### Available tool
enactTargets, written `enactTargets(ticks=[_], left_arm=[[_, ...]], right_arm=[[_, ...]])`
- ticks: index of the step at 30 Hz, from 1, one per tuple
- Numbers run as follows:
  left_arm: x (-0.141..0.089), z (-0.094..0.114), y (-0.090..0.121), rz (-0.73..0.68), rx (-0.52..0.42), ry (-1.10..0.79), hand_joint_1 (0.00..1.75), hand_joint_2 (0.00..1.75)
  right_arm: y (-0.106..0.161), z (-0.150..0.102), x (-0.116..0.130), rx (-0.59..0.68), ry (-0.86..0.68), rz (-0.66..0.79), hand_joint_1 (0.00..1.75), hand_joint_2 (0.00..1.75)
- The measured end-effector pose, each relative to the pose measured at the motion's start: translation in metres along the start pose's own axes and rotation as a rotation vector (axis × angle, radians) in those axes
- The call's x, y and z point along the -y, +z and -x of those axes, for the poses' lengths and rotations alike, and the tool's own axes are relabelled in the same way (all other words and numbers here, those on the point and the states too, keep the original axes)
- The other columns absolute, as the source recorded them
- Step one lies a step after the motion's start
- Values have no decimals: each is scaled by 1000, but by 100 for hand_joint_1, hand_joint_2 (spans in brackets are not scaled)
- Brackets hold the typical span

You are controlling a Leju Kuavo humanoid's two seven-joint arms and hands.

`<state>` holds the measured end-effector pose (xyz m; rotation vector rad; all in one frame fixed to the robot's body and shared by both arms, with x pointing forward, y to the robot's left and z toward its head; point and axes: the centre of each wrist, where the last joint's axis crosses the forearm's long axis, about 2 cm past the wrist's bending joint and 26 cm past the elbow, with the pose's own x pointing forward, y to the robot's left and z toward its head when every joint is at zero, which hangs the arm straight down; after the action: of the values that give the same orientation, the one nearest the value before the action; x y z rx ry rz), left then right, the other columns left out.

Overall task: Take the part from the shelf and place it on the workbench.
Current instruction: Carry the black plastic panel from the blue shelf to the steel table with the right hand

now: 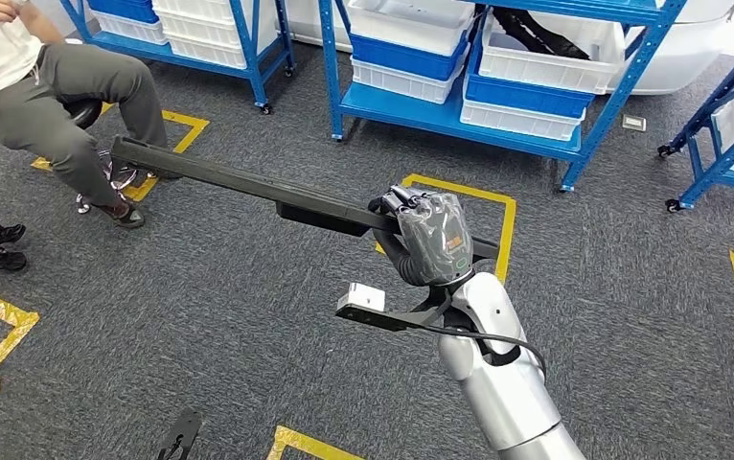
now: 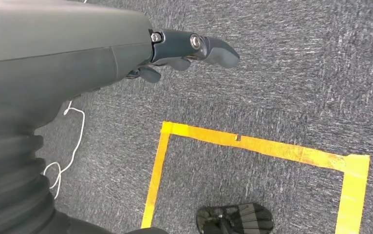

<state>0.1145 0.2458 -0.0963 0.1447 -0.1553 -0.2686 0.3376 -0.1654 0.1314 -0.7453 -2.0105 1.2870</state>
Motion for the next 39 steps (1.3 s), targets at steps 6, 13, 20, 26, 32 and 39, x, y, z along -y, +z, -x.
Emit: enactTargets(ticks=[6, 13, 20, 26, 32, 39], left_arm=[[1, 3, 0, 2, -6, 1, 0, 175], [3, 6, 0, 7, -12, 5, 0, 175], [3, 9, -1, 5, -17, 4, 0, 175], [2, 8, -1, 6, 0, 11, 0, 175], [3, 11, -1, 47, -26, 127, 0, 175], [14, 35, -1, 100, -189, 221, 0, 175]], right_arm=[[-3, -2, 2, 7, 3, 8, 175, 175], [3, 0, 0, 1, 5, -4, 175, 175], [-1, -1, 1, 4, 4, 3, 175, 175], [-2, -2, 1, 7, 5, 2, 175, 175], [-4, -1, 3, 13, 8, 10, 175, 175], [-5, 0, 2, 31, 5, 15, 175, 175]])
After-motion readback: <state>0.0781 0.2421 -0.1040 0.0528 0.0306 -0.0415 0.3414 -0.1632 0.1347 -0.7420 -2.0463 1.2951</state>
